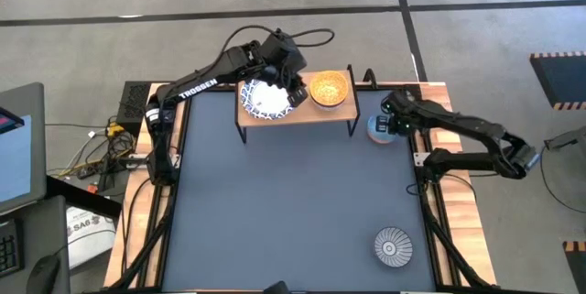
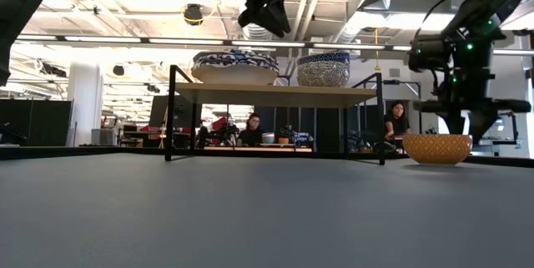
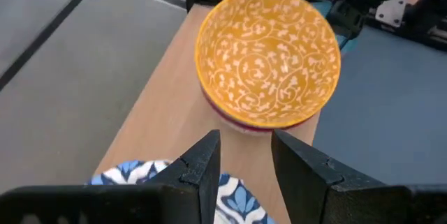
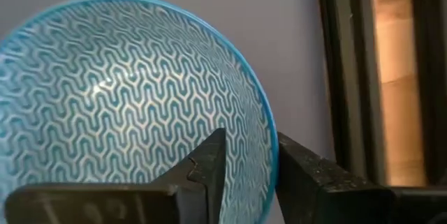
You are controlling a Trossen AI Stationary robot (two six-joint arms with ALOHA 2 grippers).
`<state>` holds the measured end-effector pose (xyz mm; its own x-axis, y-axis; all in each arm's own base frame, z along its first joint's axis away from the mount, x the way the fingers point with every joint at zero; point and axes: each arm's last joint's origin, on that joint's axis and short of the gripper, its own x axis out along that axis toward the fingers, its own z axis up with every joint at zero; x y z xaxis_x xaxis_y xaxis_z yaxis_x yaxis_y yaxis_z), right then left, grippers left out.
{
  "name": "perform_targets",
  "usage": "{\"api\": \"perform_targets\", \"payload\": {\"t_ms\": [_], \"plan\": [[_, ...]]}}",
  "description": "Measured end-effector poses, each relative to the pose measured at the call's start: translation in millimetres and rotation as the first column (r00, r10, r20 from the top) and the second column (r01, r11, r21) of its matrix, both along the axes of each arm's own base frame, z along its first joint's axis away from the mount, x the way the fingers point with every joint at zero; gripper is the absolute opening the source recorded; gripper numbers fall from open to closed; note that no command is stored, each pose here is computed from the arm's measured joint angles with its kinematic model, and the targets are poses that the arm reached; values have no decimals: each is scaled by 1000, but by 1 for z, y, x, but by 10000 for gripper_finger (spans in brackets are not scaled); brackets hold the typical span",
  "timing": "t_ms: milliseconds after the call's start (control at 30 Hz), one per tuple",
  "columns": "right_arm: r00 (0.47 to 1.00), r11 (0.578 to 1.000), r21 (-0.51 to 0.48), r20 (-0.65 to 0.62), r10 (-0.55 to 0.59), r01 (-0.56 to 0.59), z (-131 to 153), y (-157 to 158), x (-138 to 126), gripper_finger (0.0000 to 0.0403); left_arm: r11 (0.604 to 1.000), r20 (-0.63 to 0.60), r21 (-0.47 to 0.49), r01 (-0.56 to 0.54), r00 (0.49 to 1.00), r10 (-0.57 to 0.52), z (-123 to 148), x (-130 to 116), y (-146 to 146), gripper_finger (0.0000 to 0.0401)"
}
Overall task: Place and stack bowls onto a shelf
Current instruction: Stack the light blue bowl on top of the yellow bowl on the shelf
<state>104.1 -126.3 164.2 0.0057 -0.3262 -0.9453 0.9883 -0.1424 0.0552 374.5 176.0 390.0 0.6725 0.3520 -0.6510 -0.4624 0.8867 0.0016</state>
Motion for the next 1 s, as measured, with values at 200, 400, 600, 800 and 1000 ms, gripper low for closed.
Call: {"api": "perform_targets", "payload": {"t_ms": [200, 400, 600, 800, 1000], "plan": [[1000, 998, -68, -5, -8, 8, -6, 5, 4, 50, 999, -25, -25, 26, 999, -27, -2, 3, -13, 114], [1000, 988, -153, -3, -15, 14, 7, 26, 7, 41, 996, -71, -26, 85, 994, -86, -4, 6, -31, 114], [999, 953, -301, -38, -5, -7, 42, 52, 6, 41, 990, -65, -8, 144, 987, -144, -3, 13, -48, 114], [993, 883, -456, -23, 118, -115, 84, 68, 14, 40, 982, -18, 45, 185, 983, -184, 2, 20, -56, 114], [987, 780, -609, -32, 157, -143, 130, 68, 28, 41, 979, 72, 85, 184, 979, -190, 10, 26, -57, 114]]}}
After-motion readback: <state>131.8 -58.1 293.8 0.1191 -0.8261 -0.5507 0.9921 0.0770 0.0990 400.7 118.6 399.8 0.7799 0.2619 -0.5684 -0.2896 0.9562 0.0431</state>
